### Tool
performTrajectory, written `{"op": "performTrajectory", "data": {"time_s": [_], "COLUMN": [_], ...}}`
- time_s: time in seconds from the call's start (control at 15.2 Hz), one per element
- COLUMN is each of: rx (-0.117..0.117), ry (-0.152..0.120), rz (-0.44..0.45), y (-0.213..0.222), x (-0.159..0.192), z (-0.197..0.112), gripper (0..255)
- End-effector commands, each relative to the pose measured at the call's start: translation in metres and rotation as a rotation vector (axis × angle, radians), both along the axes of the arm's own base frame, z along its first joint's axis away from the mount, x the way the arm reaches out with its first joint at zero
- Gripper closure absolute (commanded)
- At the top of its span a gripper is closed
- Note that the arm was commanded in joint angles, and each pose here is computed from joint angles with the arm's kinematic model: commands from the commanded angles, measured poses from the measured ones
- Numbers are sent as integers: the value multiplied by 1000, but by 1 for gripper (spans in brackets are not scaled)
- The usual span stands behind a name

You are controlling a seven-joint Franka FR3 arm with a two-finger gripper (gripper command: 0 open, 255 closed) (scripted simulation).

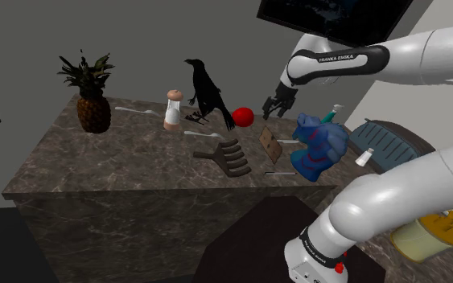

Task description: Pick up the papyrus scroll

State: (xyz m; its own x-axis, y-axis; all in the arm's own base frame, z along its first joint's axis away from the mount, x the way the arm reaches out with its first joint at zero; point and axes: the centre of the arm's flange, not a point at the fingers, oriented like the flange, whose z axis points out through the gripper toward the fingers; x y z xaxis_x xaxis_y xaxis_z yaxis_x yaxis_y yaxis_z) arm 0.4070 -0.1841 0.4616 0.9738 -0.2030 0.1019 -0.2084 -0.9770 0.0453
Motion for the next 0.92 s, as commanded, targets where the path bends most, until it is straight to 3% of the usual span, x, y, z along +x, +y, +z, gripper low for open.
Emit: {"op": "performTrajectory", "data": {"time_s": [0.0,0.59,0.86], "rx": [-2,-2,-2], "ry": [-11,-54,-56], "rz": [-17,-96,-101], "y": [-19,-105,-111], "x": [11,57,59], "z": [-14,-77,-96], "gripper": [0,0,0]}}
